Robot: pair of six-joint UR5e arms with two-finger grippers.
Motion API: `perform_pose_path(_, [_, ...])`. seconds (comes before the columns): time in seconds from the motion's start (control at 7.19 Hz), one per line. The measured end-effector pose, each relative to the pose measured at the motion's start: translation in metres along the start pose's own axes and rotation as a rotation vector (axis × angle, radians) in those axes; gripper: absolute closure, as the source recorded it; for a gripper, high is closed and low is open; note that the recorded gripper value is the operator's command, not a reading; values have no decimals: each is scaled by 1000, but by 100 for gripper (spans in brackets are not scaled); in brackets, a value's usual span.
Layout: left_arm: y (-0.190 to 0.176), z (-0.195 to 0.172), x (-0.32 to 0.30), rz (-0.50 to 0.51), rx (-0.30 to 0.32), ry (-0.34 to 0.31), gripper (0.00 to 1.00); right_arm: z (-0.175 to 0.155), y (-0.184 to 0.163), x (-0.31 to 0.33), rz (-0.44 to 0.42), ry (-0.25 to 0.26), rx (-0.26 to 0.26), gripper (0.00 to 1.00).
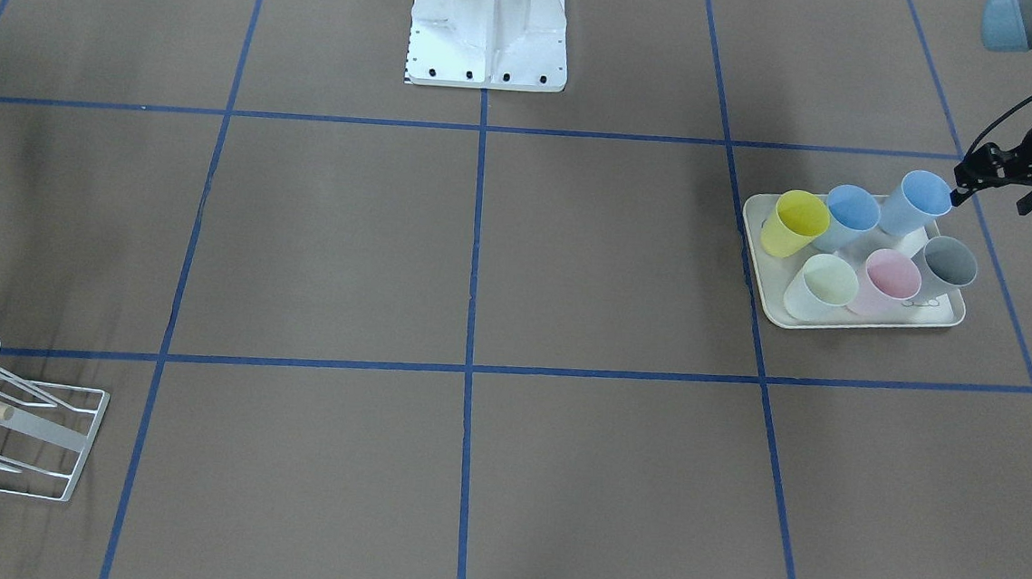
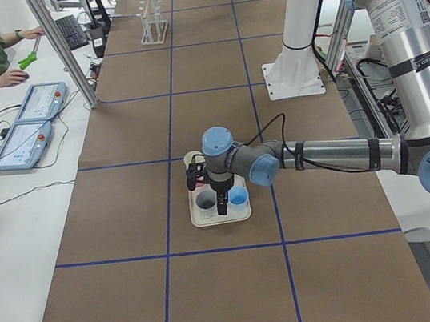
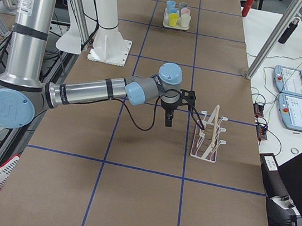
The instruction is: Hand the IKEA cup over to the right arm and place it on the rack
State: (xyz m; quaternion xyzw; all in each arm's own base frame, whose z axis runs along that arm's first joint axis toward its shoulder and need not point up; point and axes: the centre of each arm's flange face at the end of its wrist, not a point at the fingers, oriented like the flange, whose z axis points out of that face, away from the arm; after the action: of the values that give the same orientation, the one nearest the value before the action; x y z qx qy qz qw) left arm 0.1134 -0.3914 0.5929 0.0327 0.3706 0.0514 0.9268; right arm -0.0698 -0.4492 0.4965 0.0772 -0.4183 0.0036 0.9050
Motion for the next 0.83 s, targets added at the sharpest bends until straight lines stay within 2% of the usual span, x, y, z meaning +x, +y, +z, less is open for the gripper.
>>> perform_pose_path(0.42, [7,29,3,30,-46,-1,0,0,0,0,1,0,-1,0])
perform_pose_path(0.83, [13,38,1,47,-64,4,0,1,0,0,1,0,-2,0])
